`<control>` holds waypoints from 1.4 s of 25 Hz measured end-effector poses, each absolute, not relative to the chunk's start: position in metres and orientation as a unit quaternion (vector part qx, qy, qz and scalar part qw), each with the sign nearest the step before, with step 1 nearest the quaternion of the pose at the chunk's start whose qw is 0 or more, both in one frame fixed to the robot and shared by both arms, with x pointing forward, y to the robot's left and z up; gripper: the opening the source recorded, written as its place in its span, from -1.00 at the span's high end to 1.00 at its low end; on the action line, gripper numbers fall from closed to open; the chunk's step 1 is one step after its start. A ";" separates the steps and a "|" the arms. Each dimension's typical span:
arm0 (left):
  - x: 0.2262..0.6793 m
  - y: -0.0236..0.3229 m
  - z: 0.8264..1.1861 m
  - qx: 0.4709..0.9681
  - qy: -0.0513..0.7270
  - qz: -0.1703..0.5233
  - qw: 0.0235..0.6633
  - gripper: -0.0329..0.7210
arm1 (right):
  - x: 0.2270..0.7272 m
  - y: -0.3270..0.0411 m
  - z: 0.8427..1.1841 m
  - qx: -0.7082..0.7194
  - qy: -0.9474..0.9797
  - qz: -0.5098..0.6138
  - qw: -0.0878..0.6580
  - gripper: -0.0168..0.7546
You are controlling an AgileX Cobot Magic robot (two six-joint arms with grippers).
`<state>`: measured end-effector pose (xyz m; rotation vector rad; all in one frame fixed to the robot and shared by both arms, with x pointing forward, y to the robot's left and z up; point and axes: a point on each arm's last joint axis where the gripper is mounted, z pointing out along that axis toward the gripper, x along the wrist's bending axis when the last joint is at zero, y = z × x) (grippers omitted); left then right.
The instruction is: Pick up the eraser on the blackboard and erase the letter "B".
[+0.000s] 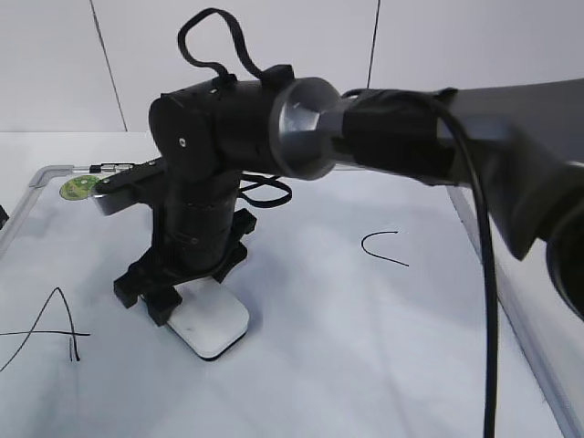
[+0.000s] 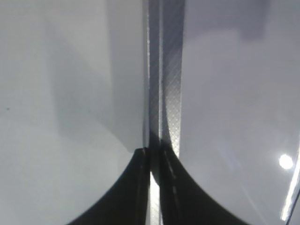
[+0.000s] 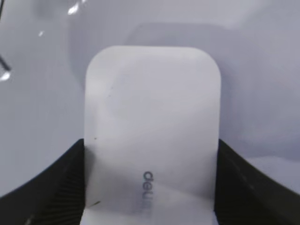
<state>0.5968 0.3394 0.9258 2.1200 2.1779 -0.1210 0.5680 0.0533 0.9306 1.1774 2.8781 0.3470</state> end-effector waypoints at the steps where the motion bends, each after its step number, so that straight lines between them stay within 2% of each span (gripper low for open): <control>1: 0.597 0.339 0.926 0.696 0.715 -0.040 0.050 0.83 | 0.572 0.051 0.930 0.381 0.917 0.117 0.008 -0.38; 16: 0.597 0.340 0.926 0.697 0.715 -0.038 0.050 0.83 | 0.634 -0.008 0.928 0.450 0.881 0.142 0.034 -0.38; 21: 0.597 0.340 0.926 0.697 0.715 -0.038 0.050 0.83 | 0.638 -0.017 0.936 0.446 0.882 0.143 0.040 -0.38; 30: 0.597 0.340 0.926 0.697 0.715 -0.038 0.050 0.83 | 0.598 -0.049 0.951 0.419 0.899 0.117 0.055 -0.38; 35: 0.597 0.340 0.926 0.697 0.715 -0.039 0.049 0.83 | 0.560 -0.066 0.963 0.379 0.902 0.201 0.058 -0.38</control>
